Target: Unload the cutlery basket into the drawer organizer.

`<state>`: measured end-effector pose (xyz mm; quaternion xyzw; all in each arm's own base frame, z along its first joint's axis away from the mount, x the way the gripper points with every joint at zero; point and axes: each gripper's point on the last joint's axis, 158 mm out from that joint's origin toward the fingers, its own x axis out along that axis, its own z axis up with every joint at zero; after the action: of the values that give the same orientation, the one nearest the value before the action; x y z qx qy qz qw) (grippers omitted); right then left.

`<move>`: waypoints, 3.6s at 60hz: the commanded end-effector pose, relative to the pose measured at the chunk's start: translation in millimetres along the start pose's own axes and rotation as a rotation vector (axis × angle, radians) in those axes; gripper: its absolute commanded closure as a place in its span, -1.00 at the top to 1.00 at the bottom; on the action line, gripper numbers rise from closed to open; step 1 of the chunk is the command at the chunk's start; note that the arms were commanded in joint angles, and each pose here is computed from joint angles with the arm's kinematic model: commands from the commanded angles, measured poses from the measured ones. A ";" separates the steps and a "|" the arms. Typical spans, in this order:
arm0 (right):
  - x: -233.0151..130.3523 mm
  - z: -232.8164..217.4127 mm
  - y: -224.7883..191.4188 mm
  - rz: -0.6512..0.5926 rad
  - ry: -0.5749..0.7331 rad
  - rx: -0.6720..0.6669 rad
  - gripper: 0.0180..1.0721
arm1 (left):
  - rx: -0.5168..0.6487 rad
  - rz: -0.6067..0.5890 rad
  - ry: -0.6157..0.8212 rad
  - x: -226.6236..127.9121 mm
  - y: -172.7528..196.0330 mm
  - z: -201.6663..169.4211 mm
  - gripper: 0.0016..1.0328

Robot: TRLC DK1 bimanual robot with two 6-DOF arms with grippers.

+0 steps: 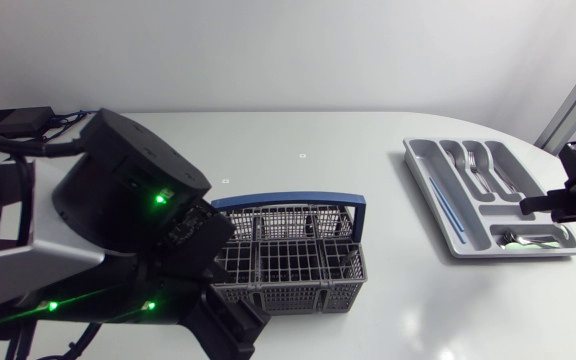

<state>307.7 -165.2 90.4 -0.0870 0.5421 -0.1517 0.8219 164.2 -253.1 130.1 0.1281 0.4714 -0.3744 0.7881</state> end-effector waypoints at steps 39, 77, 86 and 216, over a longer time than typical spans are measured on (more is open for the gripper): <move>63.3 -25.8 -0.7 -0.017 0.089 -0.102 0.08 | 0.023 0.000 0.021 4.6 -0.1 -9.6 0.89; 4.3 -12.9 24.7 0.116 0.036 -0.017 0.90 | 0.018 0.000 0.021 4.3 0.3 -11.6 0.89; -30.4 -24.1 68.2 0.232 0.068 0.044 0.90 | 0.013 0.000 0.027 6.1 -0.1 -12.7 0.89; -178.7 -70.5 310.1 0.636 0.442 0.537 0.65 | -0.008 0.003 0.033 17.0 1.7 -17.5 0.89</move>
<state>231.4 188.3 134.7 0.3291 0.6333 -0.0228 0.7001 160.7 -254.9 121.5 0.1268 0.4731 -0.3767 0.7863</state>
